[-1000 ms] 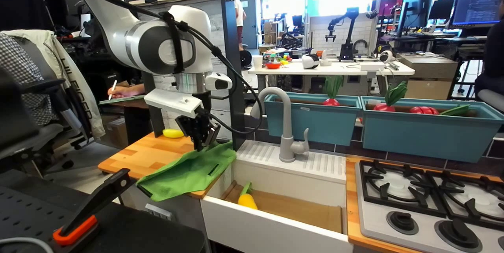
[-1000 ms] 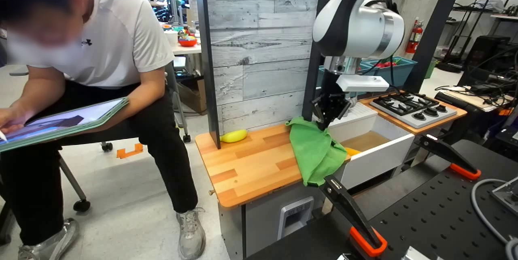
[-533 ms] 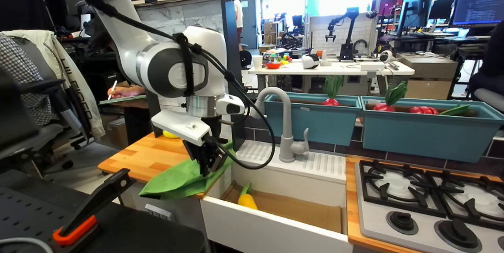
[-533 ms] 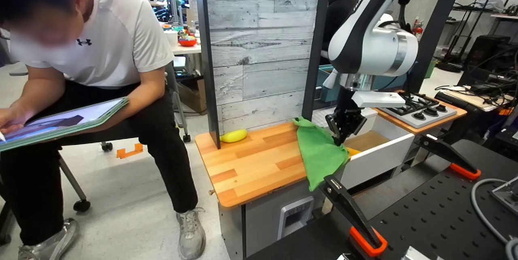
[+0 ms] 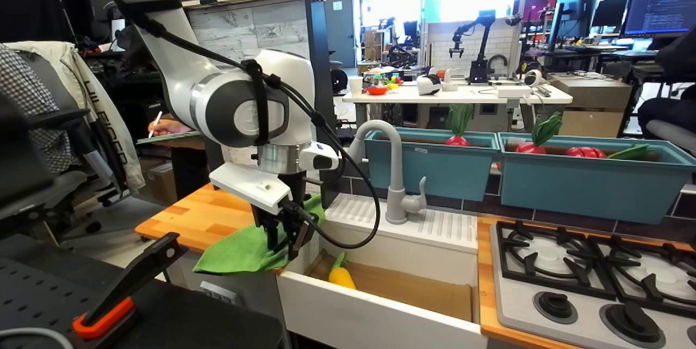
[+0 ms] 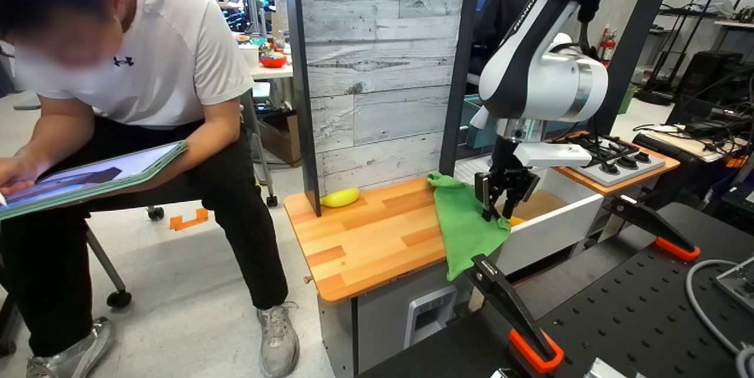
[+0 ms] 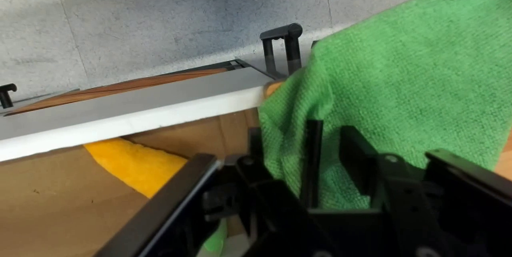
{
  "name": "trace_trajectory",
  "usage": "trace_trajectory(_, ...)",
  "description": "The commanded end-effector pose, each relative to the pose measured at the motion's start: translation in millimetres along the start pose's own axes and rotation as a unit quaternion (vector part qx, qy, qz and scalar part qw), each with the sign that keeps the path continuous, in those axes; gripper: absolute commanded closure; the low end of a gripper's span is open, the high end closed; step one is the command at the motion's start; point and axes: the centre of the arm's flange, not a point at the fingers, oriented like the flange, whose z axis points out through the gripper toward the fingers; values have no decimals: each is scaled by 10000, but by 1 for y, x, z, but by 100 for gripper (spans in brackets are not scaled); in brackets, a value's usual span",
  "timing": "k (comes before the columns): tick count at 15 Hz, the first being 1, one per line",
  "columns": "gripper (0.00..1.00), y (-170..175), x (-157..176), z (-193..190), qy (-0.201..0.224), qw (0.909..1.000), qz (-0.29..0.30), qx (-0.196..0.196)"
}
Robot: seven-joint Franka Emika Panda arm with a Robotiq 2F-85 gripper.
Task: Fold the green cloth in half
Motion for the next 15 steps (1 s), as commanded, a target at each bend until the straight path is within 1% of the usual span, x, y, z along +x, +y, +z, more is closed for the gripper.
trace_trajectory(1,16,6,5,-10,6,10000,30,11)
trace_trajectory(3,1,4,8,-19,47,10000,41,-7)
trace_trajectory(5,0,1,10,-35,84,10000,25,-27)
trace_trajectory(8,0,-11,10,-75,196,9997,-131,-30)
trace_trajectory(12,0,-28,15,-133,58,9991,-369,197)
trace_trajectory(13,0,-22,25,-99,167,9996,-227,92)
trace_trajectory(15,0,-29,25,-124,147,9994,-295,127)
